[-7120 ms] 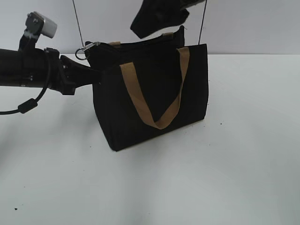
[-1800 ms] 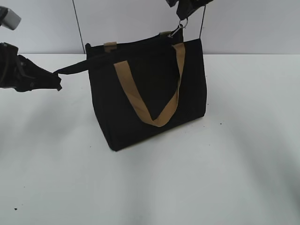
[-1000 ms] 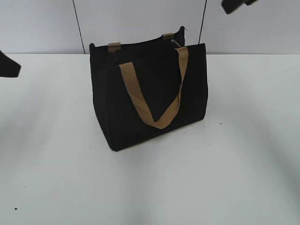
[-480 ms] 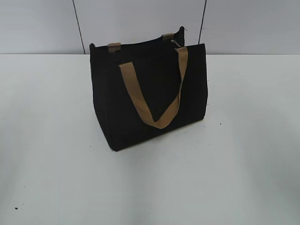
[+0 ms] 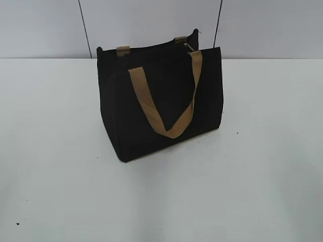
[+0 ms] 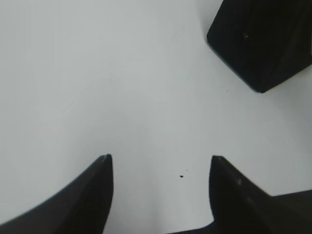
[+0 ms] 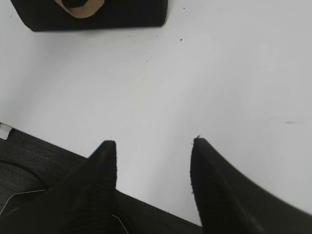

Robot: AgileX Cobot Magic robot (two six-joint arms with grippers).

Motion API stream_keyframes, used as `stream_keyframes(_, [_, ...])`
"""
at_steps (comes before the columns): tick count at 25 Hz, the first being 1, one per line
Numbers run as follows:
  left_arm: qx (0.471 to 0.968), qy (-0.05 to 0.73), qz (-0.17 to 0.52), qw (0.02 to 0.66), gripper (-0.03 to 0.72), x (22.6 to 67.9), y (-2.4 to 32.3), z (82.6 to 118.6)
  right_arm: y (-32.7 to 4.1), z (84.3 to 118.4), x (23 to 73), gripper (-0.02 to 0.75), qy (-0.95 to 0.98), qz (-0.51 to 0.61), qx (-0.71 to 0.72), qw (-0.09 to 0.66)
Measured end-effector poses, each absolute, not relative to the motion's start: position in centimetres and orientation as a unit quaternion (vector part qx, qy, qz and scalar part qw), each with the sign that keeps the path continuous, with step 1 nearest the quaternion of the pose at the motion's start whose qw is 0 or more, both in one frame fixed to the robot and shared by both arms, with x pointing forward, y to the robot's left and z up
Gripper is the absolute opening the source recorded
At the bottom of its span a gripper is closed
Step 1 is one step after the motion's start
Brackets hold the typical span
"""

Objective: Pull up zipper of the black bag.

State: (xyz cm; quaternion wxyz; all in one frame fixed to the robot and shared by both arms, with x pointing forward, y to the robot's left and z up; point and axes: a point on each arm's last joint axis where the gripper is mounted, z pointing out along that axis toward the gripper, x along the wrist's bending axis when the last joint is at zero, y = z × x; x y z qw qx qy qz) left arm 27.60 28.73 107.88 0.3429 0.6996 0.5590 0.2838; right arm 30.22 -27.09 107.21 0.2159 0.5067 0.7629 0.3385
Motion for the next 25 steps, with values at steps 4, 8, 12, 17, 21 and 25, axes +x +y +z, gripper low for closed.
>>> stream_keyframes(4, [0.686,0.563,0.295,0.354,0.472,25.9,28.8,106.1,-27.3,106.0,29.1,0.378,0.76,0.347,0.505,0.218])
stream_keyframes(8, [0.668,0.544,0.331,0.385,0.462,24.0,28.9,106.2,-27.6,105.5,28.0,0.378,0.753,0.362,0.498,0.231])
stream_keyframes(12, [0.655,0.531,0.353,0.405,0.457,22.8,28.9,106.0,-27.9,105.9,26.8,0.378,0.736,0.395,0.485,0.258])
stream_keyframes(17, [0.652,0.534,0.352,0.407,0.456,22.8,28.9,106.0,-28.3,106.1,25.3,0.378,0.705,0.436,0.482,0.282])
stream_keyframes(21, [0.643,0.547,0.347,0.41,0.456,22.8,29.0,106.0,-28.6,106.2,24.3,0.378,0.686,0.462,0.478,0.296])
stream_keyframes(25, [0.639,0.551,0.346,0.411,0.455,22.8,29.0,106.0,-28.8,106.2,23.3,0.378,0.672,0.482,0.471,0.309])
